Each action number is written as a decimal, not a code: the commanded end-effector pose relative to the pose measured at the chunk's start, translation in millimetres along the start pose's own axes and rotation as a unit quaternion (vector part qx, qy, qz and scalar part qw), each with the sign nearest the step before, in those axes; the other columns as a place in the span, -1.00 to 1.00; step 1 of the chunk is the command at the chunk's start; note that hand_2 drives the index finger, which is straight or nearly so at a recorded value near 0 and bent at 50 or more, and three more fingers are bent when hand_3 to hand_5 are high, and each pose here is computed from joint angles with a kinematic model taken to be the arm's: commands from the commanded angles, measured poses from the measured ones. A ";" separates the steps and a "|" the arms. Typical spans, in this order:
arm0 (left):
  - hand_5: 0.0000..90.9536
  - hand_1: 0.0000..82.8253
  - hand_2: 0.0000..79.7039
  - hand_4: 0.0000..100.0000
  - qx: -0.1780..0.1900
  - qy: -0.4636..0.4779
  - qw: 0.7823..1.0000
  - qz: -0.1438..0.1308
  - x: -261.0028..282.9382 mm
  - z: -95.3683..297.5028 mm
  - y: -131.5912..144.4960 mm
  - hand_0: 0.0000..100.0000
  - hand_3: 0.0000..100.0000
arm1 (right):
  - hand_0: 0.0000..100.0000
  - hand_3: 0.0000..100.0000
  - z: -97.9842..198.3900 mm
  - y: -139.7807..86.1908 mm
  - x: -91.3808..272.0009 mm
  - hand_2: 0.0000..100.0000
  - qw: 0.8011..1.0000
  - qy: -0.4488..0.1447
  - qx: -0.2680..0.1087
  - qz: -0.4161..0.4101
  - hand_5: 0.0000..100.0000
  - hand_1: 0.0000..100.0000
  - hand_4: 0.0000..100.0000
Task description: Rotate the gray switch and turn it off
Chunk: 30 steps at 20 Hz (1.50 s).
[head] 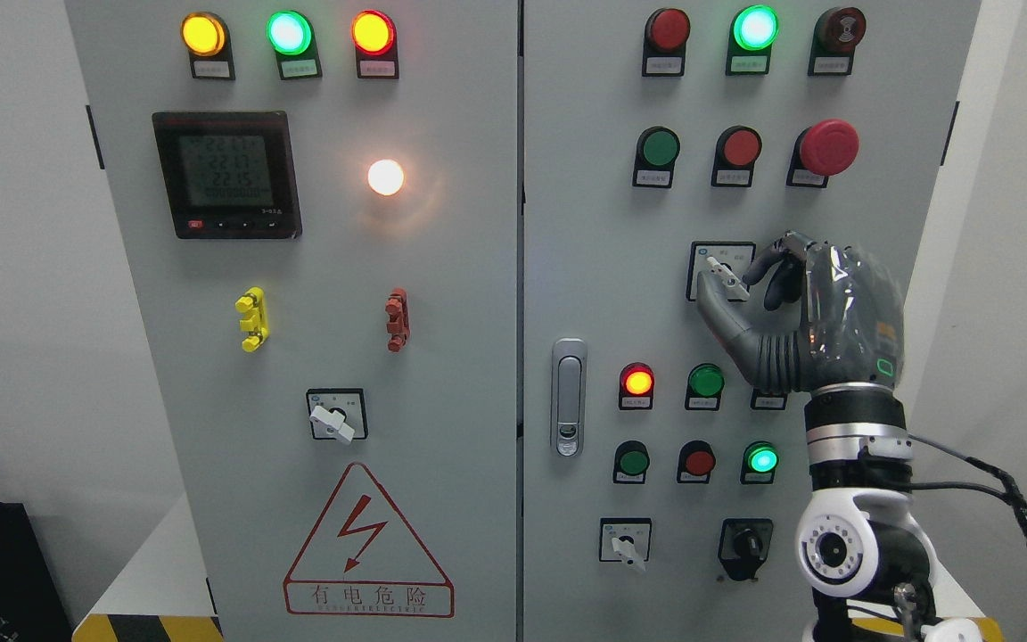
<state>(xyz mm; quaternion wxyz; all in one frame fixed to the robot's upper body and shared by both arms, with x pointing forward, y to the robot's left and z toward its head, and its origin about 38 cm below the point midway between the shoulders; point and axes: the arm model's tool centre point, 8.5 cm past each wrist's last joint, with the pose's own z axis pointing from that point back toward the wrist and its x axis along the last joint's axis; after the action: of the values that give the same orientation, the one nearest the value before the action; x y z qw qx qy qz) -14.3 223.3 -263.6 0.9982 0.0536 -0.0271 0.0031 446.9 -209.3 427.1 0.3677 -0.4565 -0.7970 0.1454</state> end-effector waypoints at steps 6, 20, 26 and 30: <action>-1.00 -0.06 -1.00 -1.00 0.002 0.014 1.000 0.011 -9.2 1.2 0.2 -0.76 -1.00 | -0.49 0.77 -1.9 -2.7 -6.7 0.28 1.000 0.010 -0.005 0.007 1.00 -0.13 0.68; -1.00 -0.06 -1.00 -1.00 0.001 0.013 1.000 0.011 -8.2 1.1 0.1 -0.76 -1.00 | -0.51 0.81 -2.4 -1.0 -7.0 0.33 1.000 0.011 -0.002 0.009 1.00 -0.08 0.70; -1.00 -0.06 -1.00 -1.00 0.002 0.013 1.000 0.011 -8.2 1.1 0.2 -0.76 -1.00 | -0.43 0.83 -3.6 -0.8 -5.6 0.36 1.000 0.010 -0.002 0.008 1.00 -0.12 0.72; -1.00 -0.06 -1.00 -1.00 0.001 0.013 1.000 0.011 -8.2 1.1 0.1 -0.76 -1.00 | -0.35 0.86 -4.1 2.5 -1.6 0.39 1.000 0.005 0.002 0.007 1.00 -0.11 0.73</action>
<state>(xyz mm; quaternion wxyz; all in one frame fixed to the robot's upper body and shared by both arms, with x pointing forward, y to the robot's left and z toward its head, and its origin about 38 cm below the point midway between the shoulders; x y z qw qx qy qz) -14.4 223.3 -263.6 0.9982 0.0540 -0.0270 0.0032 449.9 -208.9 428.1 0.3688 -0.4623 -0.7928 0.1477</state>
